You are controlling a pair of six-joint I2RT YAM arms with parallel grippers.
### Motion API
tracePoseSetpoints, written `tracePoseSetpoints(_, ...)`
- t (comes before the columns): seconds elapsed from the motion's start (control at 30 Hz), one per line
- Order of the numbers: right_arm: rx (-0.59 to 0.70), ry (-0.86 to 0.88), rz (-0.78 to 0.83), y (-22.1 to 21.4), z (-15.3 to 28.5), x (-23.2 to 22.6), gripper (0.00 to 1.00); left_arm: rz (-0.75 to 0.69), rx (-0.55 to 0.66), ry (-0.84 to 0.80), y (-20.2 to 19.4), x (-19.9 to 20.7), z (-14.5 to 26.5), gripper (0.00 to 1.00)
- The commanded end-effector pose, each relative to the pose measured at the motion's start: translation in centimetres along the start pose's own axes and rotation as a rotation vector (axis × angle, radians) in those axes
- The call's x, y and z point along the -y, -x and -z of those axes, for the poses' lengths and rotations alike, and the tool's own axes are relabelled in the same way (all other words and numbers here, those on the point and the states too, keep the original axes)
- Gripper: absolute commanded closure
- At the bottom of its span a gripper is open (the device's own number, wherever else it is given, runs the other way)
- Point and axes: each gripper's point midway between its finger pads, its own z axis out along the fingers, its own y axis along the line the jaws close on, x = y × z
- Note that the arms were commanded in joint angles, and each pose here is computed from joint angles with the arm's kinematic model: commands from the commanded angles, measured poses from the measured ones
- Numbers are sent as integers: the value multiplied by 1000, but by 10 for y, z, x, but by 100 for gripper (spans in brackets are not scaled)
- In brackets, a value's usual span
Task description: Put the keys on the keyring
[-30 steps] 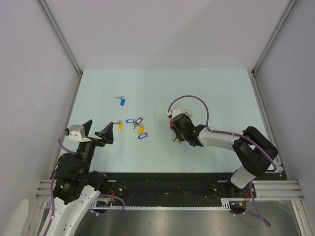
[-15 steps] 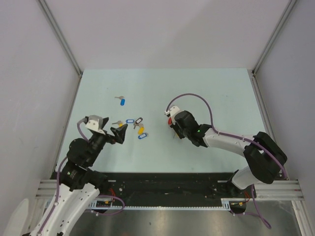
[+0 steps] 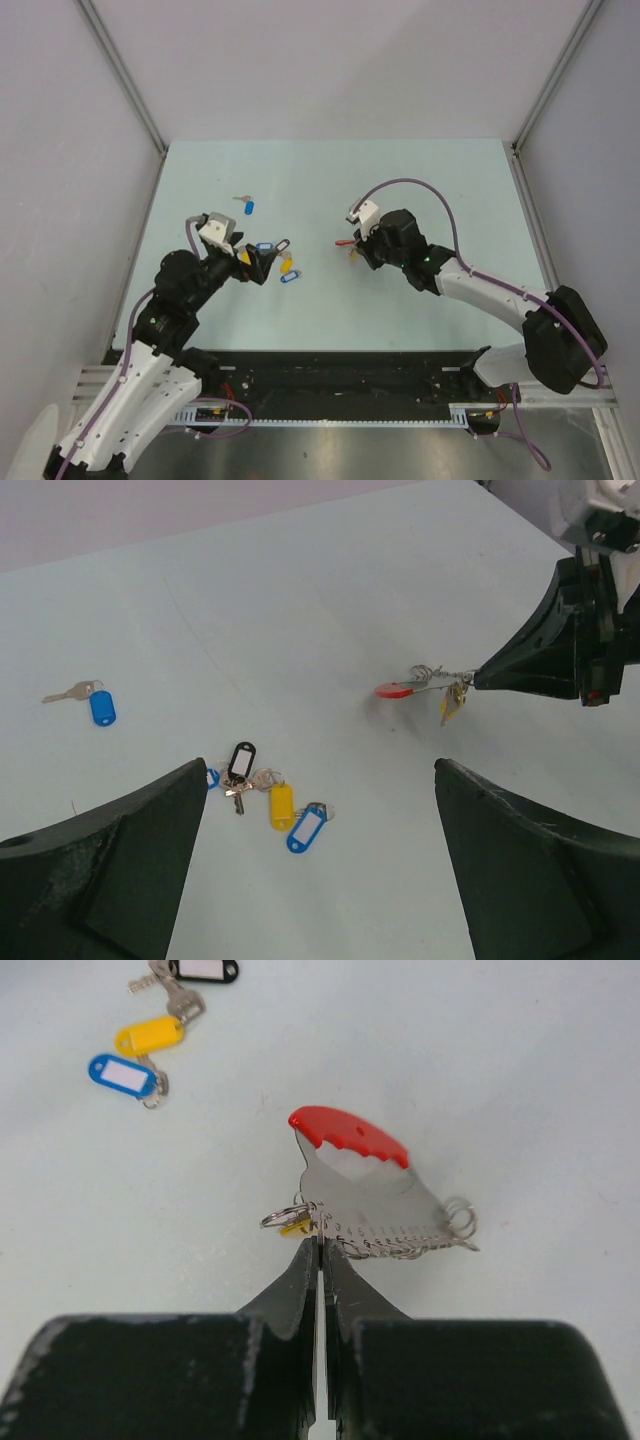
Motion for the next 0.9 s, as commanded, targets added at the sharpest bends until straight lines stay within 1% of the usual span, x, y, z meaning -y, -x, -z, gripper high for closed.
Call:
tracePoseSetpoints(0.0, 159, 99, 42, 41, 15, -5, 100, -43, 53, -83, 30, 15, -10, 0)
tracePoseSetpoints(0.2, 225, 116, 62, 60, 36, -6, 100, -61, 69, -182, 41, 32, -20, 0)
tracePoseSetpoints(0.27, 257, 116, 73, 68, 46, -6, 100, -81, 76, -241, 44, 41, -22, 0)
tracePoseSetpoints(0.33, 273, 121, 112, 72, 53, -6, 100, -102, 111, -273, 52, 46, -22, 0)
tracePoseSetpoints(0.4, 292, 92, 136, 77, 62, -4, 100, -116, 118, -316, 55, 53, -22, 0)
tracePoseSetpoints(0.43, 296, 88, 135, 79, 65, -5, 100, -136, 151, -337, 64, 57, -22, 0)
tracePoseSetpoints(0.47, 311, 92, 130, 83, 70, -5, 100, -149, 146, -386, 66, 65, -23, 0)
tracePoseSetpoints(0.5, 339, 113, 129, 89, 78, -9, 100, -192, 153, -402, 68, 66, -24, 0)
tracePoseSetpoints(0.57, 364, 135, 123, 94, 85, -13, 100, -215, 154, -440, 73, 72, -29, 0)
tracePoseSetpoints(0.6, 385, 159, 130, 98, 91, -17, 100, -240, 167, -494, 76, 80, -28, 0)
tracePoseSetpoints(0.67, 406, 180, 147, 102, 97, -21, 100, -262, 168, -553, 80, 88, -34, 0)
tracePoseSetpoints(0.7, 424, 199, 157, 106, 102, -25, 100, -272, 170, -620, 81, 97, -33, 0)
tracePoseSetpoints(0.8, 466, 261, 202, 112, 111, -37, 100, -290, 148, -709, 83, 108, -42, 0)
tracePoseSetpoints(0.87, 493, 285, 233, 117, 117, -42, 100, -294, 138, -742, 87, 112, -47, 0)
